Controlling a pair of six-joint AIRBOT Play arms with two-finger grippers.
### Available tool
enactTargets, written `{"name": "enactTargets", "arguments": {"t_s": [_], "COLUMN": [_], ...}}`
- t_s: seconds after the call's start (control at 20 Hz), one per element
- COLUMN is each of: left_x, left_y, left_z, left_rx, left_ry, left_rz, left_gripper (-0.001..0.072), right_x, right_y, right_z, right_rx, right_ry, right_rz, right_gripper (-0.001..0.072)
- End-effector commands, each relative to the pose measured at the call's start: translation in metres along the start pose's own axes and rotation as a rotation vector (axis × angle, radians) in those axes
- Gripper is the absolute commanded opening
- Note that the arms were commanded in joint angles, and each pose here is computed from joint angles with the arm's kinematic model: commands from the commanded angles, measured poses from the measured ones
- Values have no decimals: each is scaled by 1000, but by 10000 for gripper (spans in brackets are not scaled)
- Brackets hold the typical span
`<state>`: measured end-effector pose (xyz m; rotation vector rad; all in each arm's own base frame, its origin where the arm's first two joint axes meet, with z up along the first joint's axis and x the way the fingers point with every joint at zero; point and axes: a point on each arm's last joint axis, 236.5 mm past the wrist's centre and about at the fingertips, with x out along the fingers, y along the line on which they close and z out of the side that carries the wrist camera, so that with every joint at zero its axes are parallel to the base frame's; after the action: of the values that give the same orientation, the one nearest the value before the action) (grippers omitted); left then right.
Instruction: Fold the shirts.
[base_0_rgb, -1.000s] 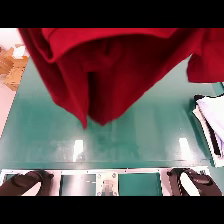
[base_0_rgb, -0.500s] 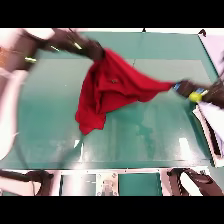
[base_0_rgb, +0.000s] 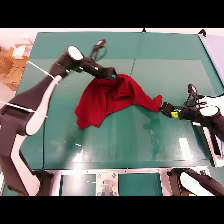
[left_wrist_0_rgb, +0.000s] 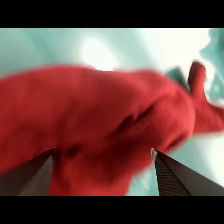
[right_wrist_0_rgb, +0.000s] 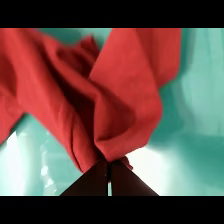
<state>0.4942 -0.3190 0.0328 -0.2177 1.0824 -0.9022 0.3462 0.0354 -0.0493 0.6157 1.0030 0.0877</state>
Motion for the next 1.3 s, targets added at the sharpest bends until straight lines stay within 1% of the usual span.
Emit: {"name": "enactTargets", "arguments": {"t_s": [0.0,0.15,0.3,0.4,0.55,0.65,0.8,0.9,1.05,1.25], "left_x": [-75,-105,-100,-85,-53,-32,-14,-10,3,3], "left_y": [27,34,33,29,16,24,41,48,39,28], "left_z": [-59,-103,-154,-188,-235,-259,-270,-258,-252,-259], "left_rx": [-230,-384,-420,-407,-302,-163,18,79,59,19], "left_ry": [300,432,534,570,617,646,646,594,542,563], "left_rz": [26,27,106,165,247,369,557,642,604,568], "left_gripper": [702,701,701,700,700,700,700,700,701,699], "right_x": [-10,-19,-23,-25,-23,-20,-14,-9,-5,-3], "right_y": [0,-7,-18,-22,-25,-27,-32,-35,-38,-40], "right_z": [28,45,50,53,56,55,51,48,45,43], "right_rx": [-18,2,27,35,39,44,30,39,48,51], "right_ry": [-34,-76,-93,-104,-117,-109,-89,-73,-57,-51], "right_rz": [7,-4,-18,-25,-34,-38,-43,-47,-50,-51], "right_gripper": [14,14,14,14,14,14,14,14,13,14]}}
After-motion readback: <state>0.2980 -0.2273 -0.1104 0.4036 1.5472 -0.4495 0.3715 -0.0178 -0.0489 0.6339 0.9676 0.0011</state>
